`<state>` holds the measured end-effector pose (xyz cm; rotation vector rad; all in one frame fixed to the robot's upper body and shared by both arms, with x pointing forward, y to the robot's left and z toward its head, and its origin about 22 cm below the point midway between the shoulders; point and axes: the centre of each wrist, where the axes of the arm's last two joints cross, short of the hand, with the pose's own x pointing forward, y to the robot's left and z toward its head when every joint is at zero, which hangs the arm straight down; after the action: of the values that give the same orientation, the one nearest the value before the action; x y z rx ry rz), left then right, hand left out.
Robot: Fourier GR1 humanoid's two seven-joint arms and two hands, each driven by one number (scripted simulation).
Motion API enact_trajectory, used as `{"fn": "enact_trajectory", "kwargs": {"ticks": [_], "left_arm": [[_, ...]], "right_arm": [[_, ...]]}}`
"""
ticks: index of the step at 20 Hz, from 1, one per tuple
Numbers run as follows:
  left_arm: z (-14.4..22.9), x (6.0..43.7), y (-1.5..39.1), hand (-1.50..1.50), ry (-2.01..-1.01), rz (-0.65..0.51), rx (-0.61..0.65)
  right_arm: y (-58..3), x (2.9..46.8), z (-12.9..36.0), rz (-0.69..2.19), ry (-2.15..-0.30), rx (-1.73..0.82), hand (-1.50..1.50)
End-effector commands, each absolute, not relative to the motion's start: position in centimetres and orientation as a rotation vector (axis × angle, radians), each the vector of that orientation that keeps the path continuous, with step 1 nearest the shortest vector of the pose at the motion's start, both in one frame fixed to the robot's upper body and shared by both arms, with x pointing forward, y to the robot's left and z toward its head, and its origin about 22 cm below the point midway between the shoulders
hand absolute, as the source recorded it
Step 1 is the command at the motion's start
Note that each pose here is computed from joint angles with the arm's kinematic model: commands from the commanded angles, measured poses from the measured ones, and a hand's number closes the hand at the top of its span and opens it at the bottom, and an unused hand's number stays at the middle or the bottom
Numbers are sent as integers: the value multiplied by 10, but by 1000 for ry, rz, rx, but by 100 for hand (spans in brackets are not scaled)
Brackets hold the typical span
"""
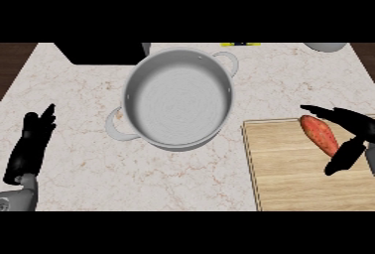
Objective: Pick the sweet potato from the tray and place it in the pot
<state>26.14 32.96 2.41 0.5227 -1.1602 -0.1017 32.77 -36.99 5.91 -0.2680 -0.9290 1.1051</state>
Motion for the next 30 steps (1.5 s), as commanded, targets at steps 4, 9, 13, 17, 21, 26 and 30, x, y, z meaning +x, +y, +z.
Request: {"fn": "enact_trajectory", "kwargs": {"ticks": [4, 9, 13, 17, 21, 26, 30], "left_arm": [[37, 266, 318, 0, -1175, -101, 539], [24, 269, 315, 0, -1178, -112, 520], [27, 270, 323, 0, -1169, -106, 517], [30, 255, 335, 0, -1166, -103, 540], [18, 254, 333, 0, -1159, -110, 536], [17, 254, 347, 0, -1119, -52, 566], [15, 246, 355, 0, -1074, -23, 593]], "right_arm": [[-385, 331, 50, 1096, -915, -262, -150], [-365, 348, 43, 1099, -952, -230, 150], [-346, 345, 37, 1123, -1067, -343, 150], [-364, 336, 58, 1159, -1118, -415, 150], [-376, 331, 52, 1116, -1184, -449, 150], [-342, 306, 30, 921, -967, -757, 150], [-351, 285, 18, 791, -750, -983, 150]]}}
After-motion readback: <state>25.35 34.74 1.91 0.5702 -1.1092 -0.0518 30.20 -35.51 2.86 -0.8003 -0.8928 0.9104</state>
